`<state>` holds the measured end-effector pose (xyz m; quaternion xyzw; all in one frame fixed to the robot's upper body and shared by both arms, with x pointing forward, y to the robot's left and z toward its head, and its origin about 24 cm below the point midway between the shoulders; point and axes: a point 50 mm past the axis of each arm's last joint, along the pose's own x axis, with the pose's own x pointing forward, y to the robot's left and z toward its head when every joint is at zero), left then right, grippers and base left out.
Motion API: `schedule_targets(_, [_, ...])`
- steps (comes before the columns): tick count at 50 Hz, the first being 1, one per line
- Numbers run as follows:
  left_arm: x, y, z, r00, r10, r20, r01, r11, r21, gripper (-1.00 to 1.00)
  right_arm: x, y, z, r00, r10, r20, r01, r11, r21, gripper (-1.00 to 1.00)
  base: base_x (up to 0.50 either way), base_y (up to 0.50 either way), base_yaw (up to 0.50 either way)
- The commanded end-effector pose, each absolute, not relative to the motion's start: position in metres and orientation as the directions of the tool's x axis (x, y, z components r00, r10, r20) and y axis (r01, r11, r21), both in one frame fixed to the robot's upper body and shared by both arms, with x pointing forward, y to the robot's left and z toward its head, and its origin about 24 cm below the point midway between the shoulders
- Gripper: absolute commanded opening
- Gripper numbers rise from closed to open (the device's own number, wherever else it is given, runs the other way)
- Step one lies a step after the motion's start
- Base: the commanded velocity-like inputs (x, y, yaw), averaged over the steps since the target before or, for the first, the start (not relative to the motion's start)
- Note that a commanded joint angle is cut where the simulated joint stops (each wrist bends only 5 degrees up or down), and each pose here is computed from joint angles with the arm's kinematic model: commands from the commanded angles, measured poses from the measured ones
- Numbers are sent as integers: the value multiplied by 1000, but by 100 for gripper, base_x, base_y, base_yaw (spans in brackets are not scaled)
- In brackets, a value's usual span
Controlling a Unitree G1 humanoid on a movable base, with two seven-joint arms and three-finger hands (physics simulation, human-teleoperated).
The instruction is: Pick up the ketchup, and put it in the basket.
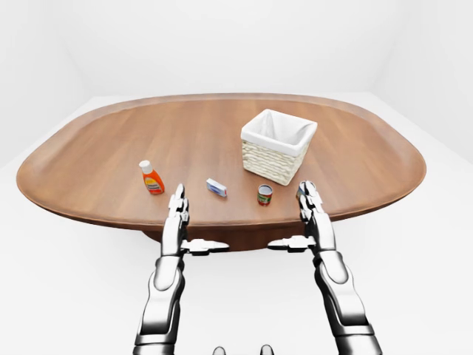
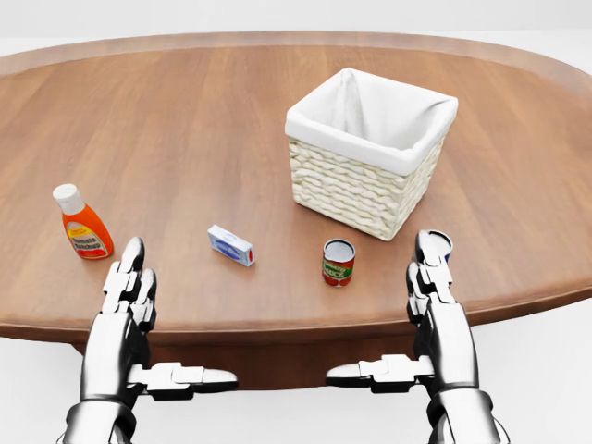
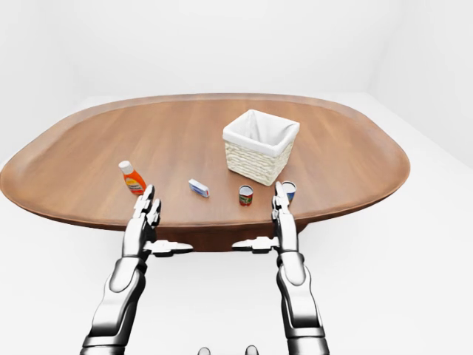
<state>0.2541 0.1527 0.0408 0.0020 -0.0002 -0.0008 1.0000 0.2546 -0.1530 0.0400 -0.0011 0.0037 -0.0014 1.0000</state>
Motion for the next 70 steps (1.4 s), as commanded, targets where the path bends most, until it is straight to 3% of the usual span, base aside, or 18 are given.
schedule_targets(1, [253,158,41,1000,-12,1,12,1000,15,100,254,-159,40,1000,-7,-18,7,1000,-5,100,0,0,0])
schedule_targets(15, [239,160,59,999,-24,38,23,1000,13,100,241,-155,59,1000,-13,28,14,999,-34,100,0,0,0])
schedule_targets(23, [216,167,94,985,-26,171,25,1000,9,100,219,-149,94,985,-4,172,14,998,-56,100,0,0,0])
schedule_targets(29, [210,170,104,976,-20,216,20,1000,4,100,216,-149,96,983,-5,184,17,998,-62,100,0,0,0])
schedule_targets(57, [206,169,107,973,-33,229,35,999,-4,100,214,-149,95,985,5,175,10,996,-88,100,0,0,0])
schedule_targets(70, [205,169,107,973,-42,227,43,999,-1,100,213,-148,93,986,5,168,13,994,-109,100,0,48,0])
